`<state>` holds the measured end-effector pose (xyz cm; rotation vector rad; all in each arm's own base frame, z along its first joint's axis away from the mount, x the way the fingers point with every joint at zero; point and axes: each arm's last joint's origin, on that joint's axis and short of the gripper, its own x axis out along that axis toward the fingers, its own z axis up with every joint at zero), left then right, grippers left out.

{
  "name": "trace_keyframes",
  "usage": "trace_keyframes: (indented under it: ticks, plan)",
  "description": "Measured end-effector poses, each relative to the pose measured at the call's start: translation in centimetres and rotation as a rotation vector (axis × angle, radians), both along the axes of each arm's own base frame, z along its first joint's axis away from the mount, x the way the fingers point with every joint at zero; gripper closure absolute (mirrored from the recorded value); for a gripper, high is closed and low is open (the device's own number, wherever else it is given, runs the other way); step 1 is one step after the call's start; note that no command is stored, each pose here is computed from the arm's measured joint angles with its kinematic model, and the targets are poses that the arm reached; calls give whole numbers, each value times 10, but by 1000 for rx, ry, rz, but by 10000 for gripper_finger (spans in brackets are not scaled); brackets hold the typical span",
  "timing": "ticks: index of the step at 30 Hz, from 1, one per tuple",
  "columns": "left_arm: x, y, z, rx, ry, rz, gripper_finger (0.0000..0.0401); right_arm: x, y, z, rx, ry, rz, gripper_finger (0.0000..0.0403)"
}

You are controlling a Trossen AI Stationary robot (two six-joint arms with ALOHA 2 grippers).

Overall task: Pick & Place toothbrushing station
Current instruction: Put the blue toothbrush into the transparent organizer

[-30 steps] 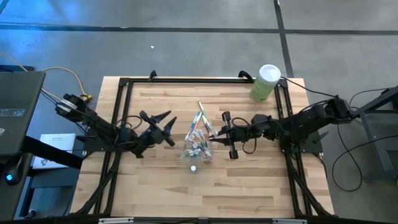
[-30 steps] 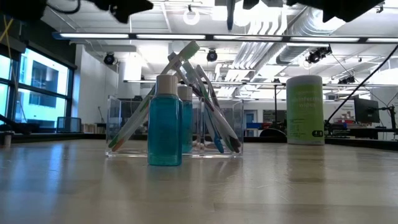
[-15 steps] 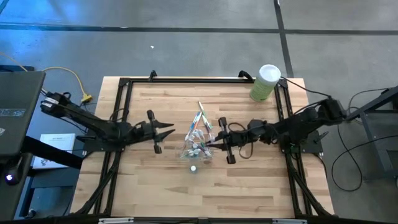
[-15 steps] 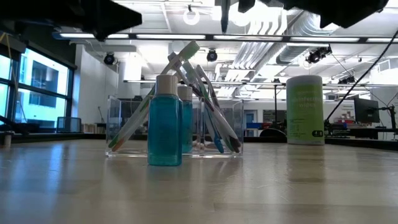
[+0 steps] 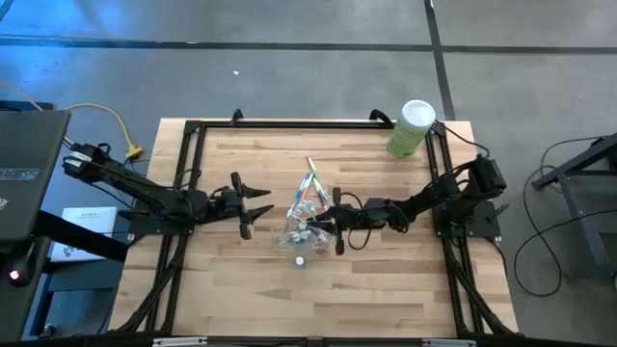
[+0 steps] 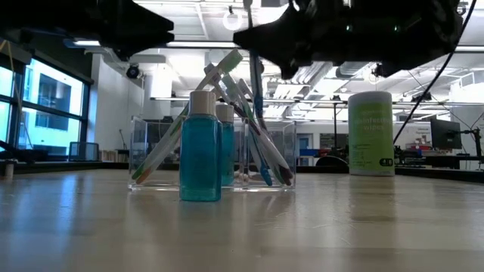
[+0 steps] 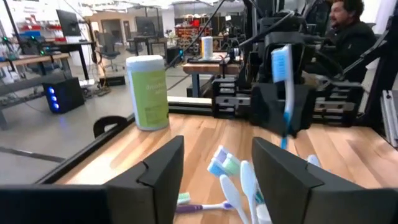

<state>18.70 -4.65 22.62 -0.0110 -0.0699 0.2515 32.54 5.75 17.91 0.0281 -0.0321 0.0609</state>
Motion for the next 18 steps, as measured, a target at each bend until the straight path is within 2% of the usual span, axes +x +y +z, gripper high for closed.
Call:
trace_keyframes:
  ticks: [5, 9, 18]
  plan:
    - [0, 0, -4, -11, 30, -1, 200, -7, 6, -7, -7, 26, -34, 390]
    - [0, -1, -5, -9, 41, -3, 198, -14, 8, -15, 0, 57, -105, 390]
    - [-1, -3, -6, -22, 49, -19, 198, -26, 6, -28, 64, 104, -179, 387]
